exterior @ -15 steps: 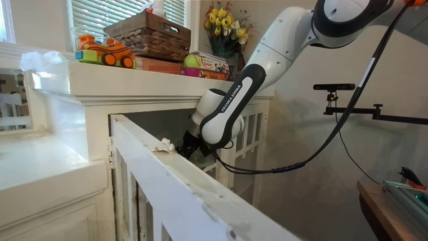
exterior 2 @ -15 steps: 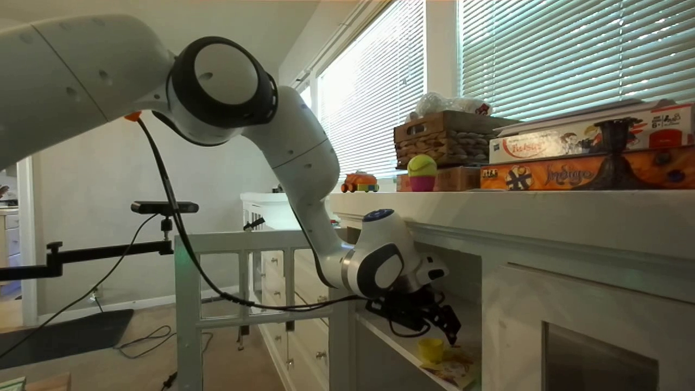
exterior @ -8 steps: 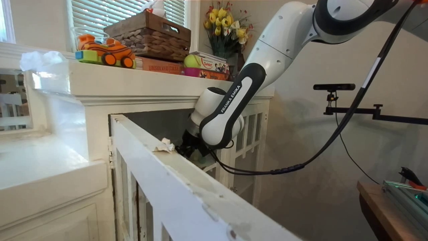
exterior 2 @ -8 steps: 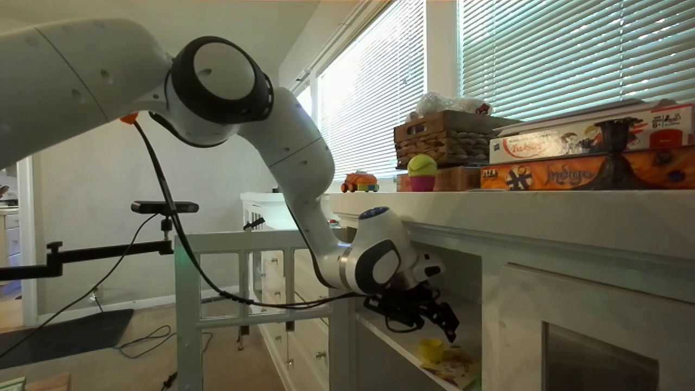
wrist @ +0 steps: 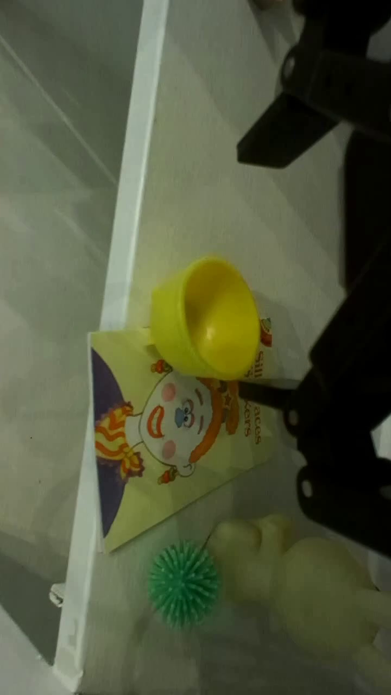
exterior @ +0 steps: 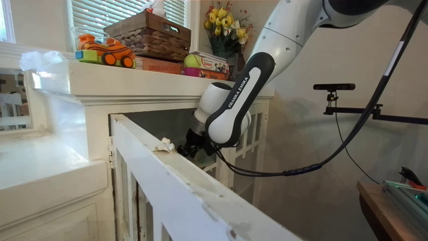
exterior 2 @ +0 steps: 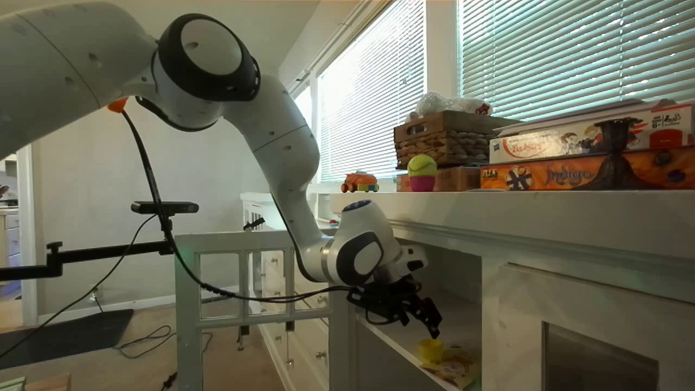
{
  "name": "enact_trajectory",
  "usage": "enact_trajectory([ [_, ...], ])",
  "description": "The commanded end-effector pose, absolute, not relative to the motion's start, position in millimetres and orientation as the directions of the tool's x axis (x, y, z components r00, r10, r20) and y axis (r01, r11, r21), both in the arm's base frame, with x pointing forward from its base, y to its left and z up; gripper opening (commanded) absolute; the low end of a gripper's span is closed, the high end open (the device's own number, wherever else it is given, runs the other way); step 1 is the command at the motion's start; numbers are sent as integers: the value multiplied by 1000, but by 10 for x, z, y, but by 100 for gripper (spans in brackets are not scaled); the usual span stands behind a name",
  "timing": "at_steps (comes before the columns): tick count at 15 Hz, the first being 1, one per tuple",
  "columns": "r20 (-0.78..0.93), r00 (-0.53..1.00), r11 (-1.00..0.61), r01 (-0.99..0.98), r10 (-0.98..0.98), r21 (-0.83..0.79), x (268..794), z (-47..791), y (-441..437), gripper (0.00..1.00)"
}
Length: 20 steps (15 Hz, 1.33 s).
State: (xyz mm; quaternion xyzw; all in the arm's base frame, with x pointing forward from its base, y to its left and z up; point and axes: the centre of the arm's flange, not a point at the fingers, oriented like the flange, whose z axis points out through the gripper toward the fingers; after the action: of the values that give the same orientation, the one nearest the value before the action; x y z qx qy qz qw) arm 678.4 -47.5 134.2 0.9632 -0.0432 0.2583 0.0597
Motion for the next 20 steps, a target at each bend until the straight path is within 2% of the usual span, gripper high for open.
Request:
enact_trajectory([
  [1, 484, 870, -987, -146, -95, 69, 6408, 1496, -372, 100],
  [10, 345, 934, -995, -101, -89, 16, 5612, 1743, -116, 100],
  [17, 266, 961, -986, -116, -80, 123, 4840, 2322, -435, 100],
  [20, 227, 974, -986, -59, -22, 154, 4603, 2688, -650, 100],
])
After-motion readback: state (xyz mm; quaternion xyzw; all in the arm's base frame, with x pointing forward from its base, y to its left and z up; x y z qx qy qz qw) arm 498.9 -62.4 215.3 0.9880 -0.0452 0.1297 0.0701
